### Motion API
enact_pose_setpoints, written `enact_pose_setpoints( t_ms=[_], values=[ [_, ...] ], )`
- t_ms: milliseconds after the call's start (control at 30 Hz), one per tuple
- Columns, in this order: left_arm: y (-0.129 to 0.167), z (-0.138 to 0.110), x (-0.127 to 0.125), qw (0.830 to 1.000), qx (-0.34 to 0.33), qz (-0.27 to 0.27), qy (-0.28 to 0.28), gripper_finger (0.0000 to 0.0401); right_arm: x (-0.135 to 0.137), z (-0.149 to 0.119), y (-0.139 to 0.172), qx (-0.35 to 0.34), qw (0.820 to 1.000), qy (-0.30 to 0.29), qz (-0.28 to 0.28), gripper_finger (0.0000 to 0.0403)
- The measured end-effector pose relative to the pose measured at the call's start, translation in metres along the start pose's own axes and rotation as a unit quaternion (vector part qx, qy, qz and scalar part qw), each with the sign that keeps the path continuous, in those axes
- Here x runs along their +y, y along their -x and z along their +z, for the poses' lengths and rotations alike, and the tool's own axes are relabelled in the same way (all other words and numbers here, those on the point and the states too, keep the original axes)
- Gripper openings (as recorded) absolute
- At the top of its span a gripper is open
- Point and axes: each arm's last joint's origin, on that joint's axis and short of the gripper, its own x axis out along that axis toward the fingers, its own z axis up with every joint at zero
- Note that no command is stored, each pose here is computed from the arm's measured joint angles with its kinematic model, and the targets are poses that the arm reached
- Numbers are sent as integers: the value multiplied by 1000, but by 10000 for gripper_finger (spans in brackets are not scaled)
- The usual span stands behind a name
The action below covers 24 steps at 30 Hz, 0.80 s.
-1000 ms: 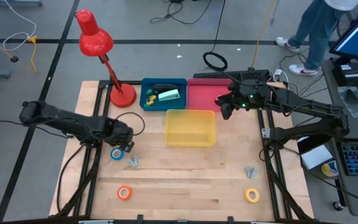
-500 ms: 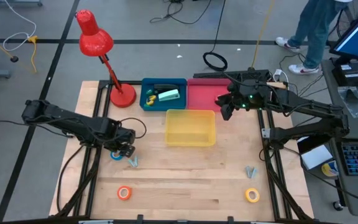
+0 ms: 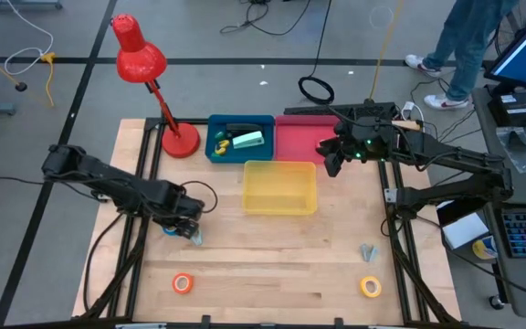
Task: Pick and place Stapler, Stapler remover, tape
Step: Put the blue tape into the pink bin
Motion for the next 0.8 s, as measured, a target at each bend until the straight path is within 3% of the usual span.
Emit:
enact_pose_setpoints(
  t_ms=[267, 400, 600, 733, 800],
  values=[
    [-17, 3, -11, 999, -5, 32, -34, 212, 0, 0, 0, 0, 1000, -4, 0, 114],
    [-25, 5, -18, 998, -8, 31, -59, 158, 0, 0, 0, 0, 1000, -4, 0, 114],
    [-26, 3, -16, 995, -7, 54, -80, 38, 0, 0, 0, 0, 1000, -4, 0, 114],
    [-17, -3, -9, 994, 19, 65, -89, 37, 0, 0, 0, 0, 1000, -3, 0, 114],
    [-7, -7, -9, 994, 35, 43, -97, 39, 0, 0, 0, 0, 1000, -3, 0, 114]
  ],
)
